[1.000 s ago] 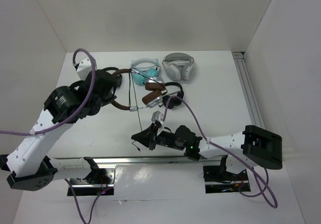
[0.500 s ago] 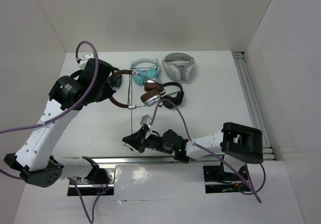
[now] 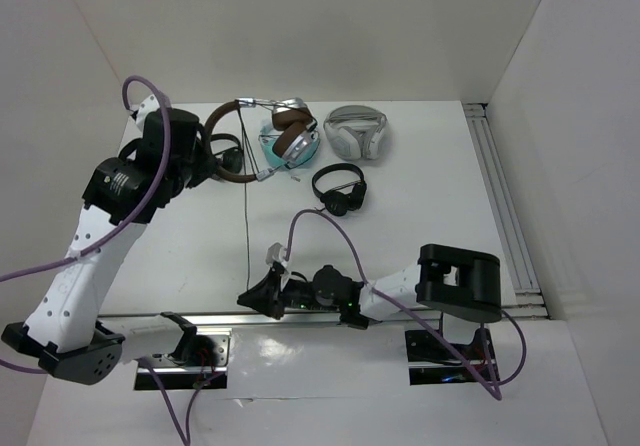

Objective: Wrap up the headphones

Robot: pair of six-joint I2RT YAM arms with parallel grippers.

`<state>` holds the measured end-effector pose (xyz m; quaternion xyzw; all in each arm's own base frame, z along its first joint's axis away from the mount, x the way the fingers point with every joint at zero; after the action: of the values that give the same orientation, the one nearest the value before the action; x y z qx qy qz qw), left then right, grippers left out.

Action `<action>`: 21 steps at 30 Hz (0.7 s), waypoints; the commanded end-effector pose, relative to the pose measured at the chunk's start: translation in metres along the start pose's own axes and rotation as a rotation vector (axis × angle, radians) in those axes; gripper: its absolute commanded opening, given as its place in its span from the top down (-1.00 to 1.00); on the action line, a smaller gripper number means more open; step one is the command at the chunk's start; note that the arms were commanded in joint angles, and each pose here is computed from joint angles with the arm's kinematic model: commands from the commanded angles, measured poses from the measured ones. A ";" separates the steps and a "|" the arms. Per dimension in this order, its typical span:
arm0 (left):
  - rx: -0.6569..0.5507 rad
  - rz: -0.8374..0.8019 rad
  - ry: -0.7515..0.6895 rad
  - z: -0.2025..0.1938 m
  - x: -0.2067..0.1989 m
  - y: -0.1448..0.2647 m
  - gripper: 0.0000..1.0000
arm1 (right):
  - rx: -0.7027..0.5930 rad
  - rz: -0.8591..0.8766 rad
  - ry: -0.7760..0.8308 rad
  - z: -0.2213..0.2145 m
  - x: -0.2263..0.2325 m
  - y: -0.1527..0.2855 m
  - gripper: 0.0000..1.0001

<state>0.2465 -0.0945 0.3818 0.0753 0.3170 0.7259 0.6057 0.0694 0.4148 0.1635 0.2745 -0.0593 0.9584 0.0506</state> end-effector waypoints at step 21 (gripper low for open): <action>-0.058 0.210 -0.040 -0.017 0.050 -0.041 1.00 | -0.012 -0.341 0.194 0.032 0.071 0.006 1.00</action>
<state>0.2475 -0.0606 0.3171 0.1489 0.3007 0.7751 0.5354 0.0206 0.4192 0.2125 0.2411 -0.0408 0.9597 0.1388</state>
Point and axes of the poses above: each gripper's point midway between its finger pads, its own y axis back along the fingers, its own x axis along the line the jaws close on, z = x × y, the point moved 5 cm from there along y, back along the fingers, and after that the axes turned 15 degrees about -y, right-handed, at the moved point
